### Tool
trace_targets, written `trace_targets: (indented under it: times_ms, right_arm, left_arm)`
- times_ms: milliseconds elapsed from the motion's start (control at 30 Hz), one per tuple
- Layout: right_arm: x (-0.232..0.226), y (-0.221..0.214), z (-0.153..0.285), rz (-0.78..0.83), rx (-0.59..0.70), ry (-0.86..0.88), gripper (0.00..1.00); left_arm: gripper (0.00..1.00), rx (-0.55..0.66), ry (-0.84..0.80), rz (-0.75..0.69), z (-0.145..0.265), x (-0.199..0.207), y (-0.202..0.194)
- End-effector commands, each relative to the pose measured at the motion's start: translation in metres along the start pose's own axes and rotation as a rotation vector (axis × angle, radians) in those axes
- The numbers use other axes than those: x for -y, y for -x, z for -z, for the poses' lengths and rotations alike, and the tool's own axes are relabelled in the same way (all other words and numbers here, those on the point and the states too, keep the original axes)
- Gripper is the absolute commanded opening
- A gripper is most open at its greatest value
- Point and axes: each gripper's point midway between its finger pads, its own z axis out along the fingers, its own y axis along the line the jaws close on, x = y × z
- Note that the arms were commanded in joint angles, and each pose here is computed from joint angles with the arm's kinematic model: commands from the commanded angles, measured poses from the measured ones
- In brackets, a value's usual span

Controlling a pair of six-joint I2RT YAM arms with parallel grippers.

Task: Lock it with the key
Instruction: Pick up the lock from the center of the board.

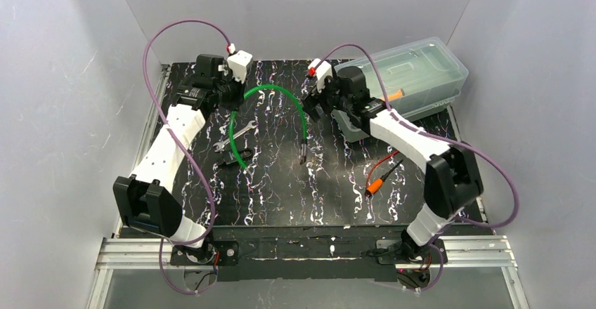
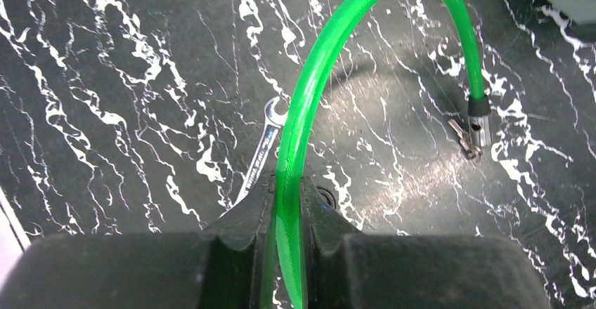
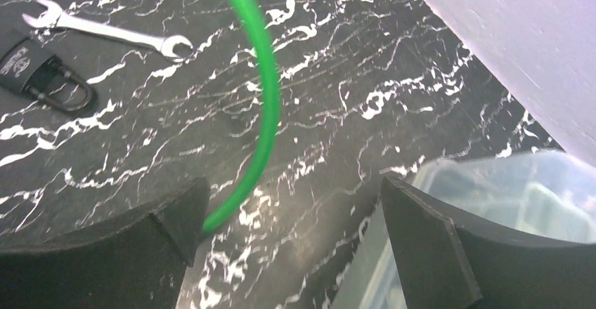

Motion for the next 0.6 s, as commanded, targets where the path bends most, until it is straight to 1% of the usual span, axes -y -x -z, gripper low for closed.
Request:
trace_targets:
  times_ms: [0, 133, 267, 367, 433, 567]
  right_arm:
    - [0.006, 0.009, -0.039, -0.039, 0.129, -0.009, 1.0]
    - [-0.005, -0.008, -0.059, -0.112, 0.118, 0.038, 1.0]
    - [-0.021, -0.015, -0.062, -0.161, 0.134, 0.104, 1.0]
    - [-0.031, -0.027, -0.065, -0.2, 0.107, 0.134, 1.0]
    - [-0.039, -0.041, -0.069, -0.217, 0.07, 0.149, 0.96]
    - [-0.057, -0.071, -0.072, -0.24, 0.002, 0.159, 0.92]
  left_arm:
    - [0.0, 0.065, -0.035, -0.053, 0.017, 0.011, 0.007]
    - [0.0, 0.074, -0.023, -0.05, 0.024, 0.011, 0.004]
    - [0.0, 0.076, -0.024, -0.039, 0.028, 0.013, 0.0]
    - [0.0, 0.085, -0.017, -0.031, 0.029, 0.013, -0.001]
    - [0.0, 0.094, -0.011, -0.025, 0.031, 0.013, 0.0]
    - [0.0, 0.116, -0.007, -0.009, 0.036, 0.013, 0.004]
